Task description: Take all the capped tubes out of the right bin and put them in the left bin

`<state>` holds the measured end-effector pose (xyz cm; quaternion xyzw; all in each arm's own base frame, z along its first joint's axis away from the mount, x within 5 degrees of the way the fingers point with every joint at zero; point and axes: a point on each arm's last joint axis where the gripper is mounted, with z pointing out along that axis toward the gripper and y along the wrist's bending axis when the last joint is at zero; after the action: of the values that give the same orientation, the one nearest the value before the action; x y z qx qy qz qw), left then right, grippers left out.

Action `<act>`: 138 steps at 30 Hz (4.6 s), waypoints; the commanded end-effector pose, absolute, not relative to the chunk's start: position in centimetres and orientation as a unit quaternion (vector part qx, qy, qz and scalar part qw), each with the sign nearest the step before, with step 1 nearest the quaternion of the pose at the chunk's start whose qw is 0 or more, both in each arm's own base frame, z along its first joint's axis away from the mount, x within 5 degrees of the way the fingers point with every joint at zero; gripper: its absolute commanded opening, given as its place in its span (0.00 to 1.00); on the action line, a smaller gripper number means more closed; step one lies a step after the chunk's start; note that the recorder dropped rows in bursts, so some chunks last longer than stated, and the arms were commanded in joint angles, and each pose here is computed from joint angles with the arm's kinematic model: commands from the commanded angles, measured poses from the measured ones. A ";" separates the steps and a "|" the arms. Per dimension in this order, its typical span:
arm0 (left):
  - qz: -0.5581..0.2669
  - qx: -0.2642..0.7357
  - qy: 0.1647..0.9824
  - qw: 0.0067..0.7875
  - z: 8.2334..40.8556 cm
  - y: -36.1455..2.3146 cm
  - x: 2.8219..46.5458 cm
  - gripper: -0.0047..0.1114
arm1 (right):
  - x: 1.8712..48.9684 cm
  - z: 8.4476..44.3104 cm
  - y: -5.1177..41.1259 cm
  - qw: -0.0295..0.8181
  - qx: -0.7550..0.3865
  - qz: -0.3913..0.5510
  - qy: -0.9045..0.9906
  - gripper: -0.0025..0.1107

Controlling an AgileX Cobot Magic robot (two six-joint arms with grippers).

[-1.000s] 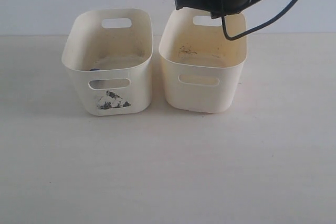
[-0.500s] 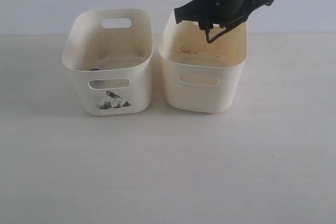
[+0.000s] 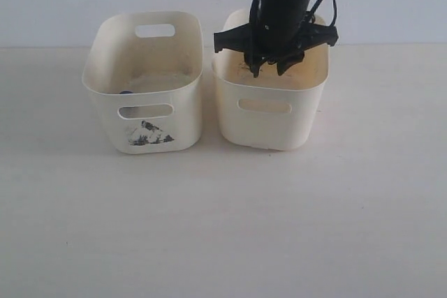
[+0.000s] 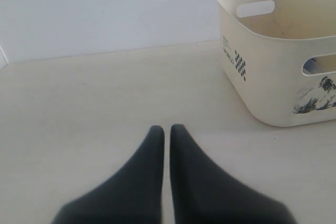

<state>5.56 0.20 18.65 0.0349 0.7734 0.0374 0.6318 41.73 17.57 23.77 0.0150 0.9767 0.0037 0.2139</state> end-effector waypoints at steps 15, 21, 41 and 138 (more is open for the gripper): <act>0.031 0.028 0.767 0.640 18.9 0.2 5.6 0.08 | 40.7 23.3 16.1 0.142 0.049 -0.053 0.987 0.37; 0.031 0.028 0.767 0.640 18.9 0.2 5.6 0.08 | 40.7 23.3 14.6 0.120 0.045 -0.088 0.988 0.37; 0.031 0.028 0.767 0.640 18.9 0.2 5.6 0.08 | 41.0 24.4 13.7 0.154 0.046 -0.127 0.979 0.37; 0.031 0.028 0.767 0.640 18.9 0.2 5.6 0.08 | 45.4 19.5 16.6 0.144 0.139 -0.076 0.977 0.55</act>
<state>5.56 0.20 18.65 0.0349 0.7734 0.0374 0.6318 45.32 16.58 19.92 0.1464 0.9766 -0.0655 0.1434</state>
